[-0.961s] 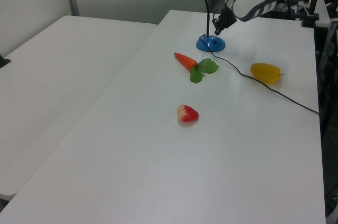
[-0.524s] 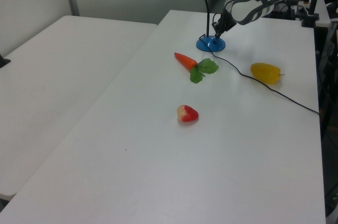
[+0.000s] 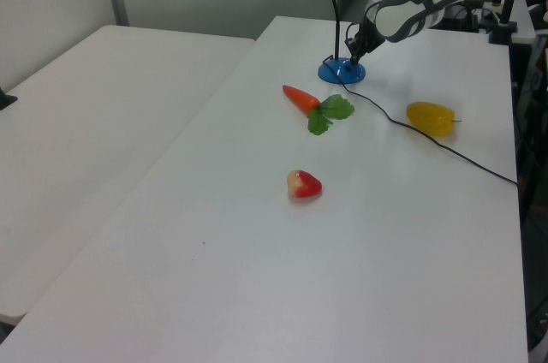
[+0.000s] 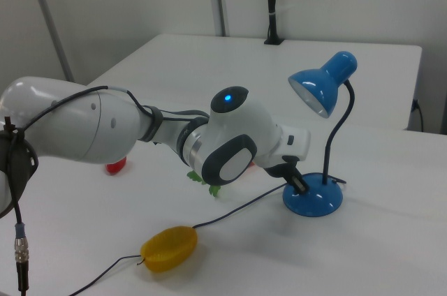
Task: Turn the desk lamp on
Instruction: 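Lower the closed gripper onto the switch on the lamp base, then press down on the lamp base switch with the gripper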
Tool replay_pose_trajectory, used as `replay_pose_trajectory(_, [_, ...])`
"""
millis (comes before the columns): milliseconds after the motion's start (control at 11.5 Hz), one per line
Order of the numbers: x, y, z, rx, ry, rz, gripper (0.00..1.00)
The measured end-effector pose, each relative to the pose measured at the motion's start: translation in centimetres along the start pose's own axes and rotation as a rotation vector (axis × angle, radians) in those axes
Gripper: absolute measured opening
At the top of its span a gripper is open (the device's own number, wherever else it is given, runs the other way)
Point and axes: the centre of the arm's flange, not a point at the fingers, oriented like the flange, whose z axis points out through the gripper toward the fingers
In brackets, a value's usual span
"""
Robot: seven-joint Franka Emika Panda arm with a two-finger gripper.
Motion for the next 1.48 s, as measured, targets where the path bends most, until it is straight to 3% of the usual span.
replay_pose_trajectory(437, [1.0,-0.6,-0.2,0.006,0.021,-0.004,0.01])
replay_pose_trajectory(1485, [0.3,-1.7,0.4,0.016,-0.006,-0.016,0.01])
